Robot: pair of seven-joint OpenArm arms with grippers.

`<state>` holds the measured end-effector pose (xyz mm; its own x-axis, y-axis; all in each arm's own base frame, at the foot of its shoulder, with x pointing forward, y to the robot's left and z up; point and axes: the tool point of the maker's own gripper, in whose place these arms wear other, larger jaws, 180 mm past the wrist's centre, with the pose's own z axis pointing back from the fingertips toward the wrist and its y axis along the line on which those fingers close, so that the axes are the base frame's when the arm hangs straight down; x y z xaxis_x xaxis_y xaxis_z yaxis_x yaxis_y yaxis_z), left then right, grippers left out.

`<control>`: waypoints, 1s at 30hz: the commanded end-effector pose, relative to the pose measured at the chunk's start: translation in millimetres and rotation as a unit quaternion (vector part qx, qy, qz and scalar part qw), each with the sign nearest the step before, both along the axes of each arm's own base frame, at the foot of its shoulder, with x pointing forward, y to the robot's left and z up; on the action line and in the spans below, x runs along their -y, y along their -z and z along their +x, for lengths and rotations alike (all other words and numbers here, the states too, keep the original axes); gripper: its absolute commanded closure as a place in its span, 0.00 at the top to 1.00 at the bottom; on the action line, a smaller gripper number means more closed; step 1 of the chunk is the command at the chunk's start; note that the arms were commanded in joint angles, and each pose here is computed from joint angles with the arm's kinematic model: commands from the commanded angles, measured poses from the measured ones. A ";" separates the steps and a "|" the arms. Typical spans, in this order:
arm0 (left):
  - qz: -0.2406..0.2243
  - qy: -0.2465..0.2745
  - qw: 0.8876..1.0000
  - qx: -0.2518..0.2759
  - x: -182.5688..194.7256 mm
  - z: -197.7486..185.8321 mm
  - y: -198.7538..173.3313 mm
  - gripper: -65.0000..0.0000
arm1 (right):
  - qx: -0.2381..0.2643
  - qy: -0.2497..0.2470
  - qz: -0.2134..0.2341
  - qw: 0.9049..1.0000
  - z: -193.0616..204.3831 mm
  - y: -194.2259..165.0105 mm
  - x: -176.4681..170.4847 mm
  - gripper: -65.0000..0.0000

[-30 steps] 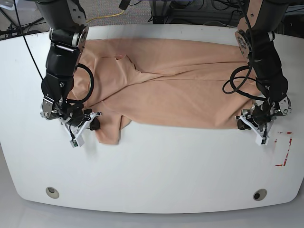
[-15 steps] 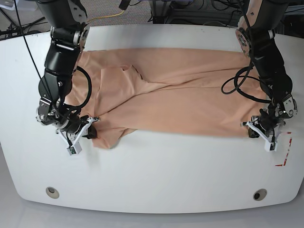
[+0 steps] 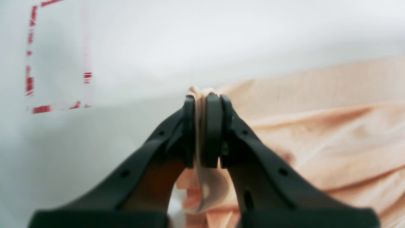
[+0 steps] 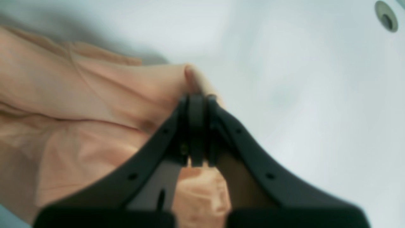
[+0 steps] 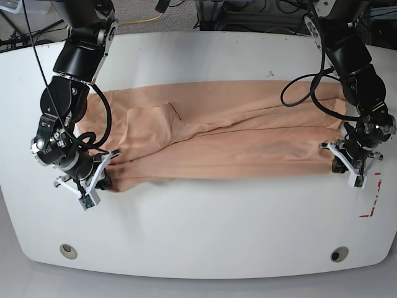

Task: Fold the T-shirt properly
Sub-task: 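Grasp the hem with both grippers and fold it over onto the collar edge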

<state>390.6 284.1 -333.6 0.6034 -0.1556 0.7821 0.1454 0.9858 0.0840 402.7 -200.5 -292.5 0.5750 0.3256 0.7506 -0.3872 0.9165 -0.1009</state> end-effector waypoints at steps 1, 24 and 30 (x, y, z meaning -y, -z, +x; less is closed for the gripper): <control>0.033 -0.002 0.999 0.019 -10.3 -6.7 -20.2 0.00 | 0.036 0.001 -0.023 0.999 -3.7 -24.8 4.9 0.00; 0.125 0.022 0.987 -0.102 -8.1 -127.3 19.6 0.00 | -0.047 0.026 -0.018 0.998 -109.1 39.1 -4.8 0.00; 0.125 0.024 0.985 -0.119 -8.4 -139.1 28.4 0.23 | -0.085 0.026 -0.011 0.996 -134.3 61.7 -9.0 0.00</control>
<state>247.5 286.1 -371.6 0.7655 -0.3459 0.5426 0.2459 0.9364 0.2502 267.4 -191.4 -358.8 0.7226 0.3099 0.6179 -0.3555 0.9332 -0.0523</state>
